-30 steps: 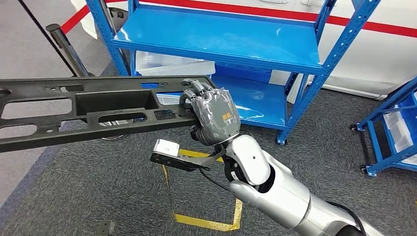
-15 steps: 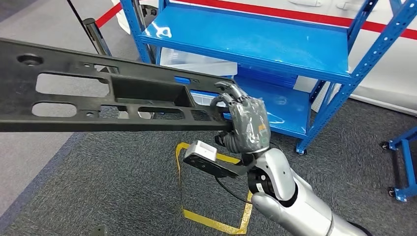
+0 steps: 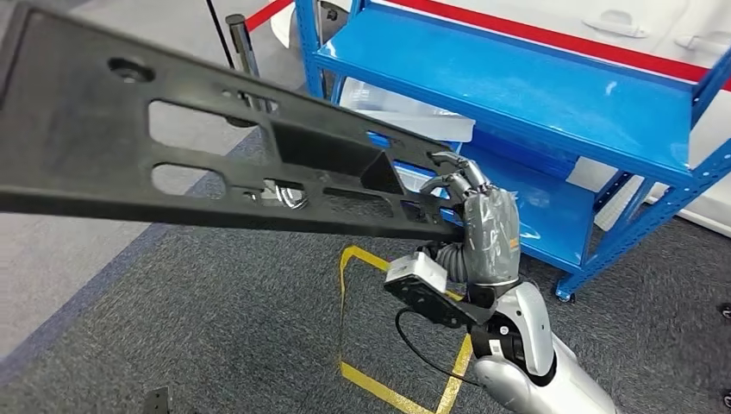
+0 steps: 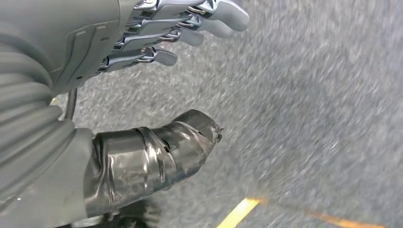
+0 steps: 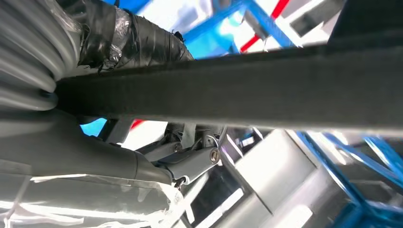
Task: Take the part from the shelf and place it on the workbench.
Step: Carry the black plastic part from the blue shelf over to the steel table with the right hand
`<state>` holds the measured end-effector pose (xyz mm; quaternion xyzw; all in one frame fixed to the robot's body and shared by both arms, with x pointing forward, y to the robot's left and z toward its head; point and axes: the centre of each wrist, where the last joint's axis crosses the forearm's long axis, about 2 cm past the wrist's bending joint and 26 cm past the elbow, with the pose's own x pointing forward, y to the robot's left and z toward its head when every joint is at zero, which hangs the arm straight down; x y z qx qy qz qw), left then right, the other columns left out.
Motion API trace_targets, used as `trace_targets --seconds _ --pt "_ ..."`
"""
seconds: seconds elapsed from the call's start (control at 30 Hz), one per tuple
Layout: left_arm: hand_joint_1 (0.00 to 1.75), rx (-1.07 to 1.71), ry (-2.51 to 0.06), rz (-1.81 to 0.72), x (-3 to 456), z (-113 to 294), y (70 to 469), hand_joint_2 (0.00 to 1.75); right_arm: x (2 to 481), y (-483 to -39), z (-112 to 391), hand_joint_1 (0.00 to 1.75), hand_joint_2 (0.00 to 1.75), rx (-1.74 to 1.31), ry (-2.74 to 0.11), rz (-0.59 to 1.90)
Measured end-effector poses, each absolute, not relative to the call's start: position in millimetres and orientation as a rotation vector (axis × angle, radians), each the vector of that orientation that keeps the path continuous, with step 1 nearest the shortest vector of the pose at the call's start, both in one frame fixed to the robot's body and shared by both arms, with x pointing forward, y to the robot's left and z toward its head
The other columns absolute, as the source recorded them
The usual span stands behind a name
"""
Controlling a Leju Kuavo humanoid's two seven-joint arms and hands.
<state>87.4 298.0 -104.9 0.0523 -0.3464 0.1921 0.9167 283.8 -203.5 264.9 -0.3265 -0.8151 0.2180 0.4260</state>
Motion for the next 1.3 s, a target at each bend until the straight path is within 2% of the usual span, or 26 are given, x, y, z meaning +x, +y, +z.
trace_targets --seconds 0.37,0.77,1.3 --pt "0.00 0.086 -0.727 0.379 102.2 -101.7 298.8 1.75 291.8 -208.5 252.1 1.75 1.75 -0.742 -2.023 0.523" --pt "0.00 0.073 -0.743 0.344 116.6 -98.2 300.6 1.75 300.8 -178.7 250.0 1.75 1.75 -0.649 -2.037 0.596" --pt "0.00 0.075 -0.754 0.316 100.3 -102.1 302.8 1.75 291.6 -166.5 222.3 1.75 1.75 -0.652 -1.982 0.609"
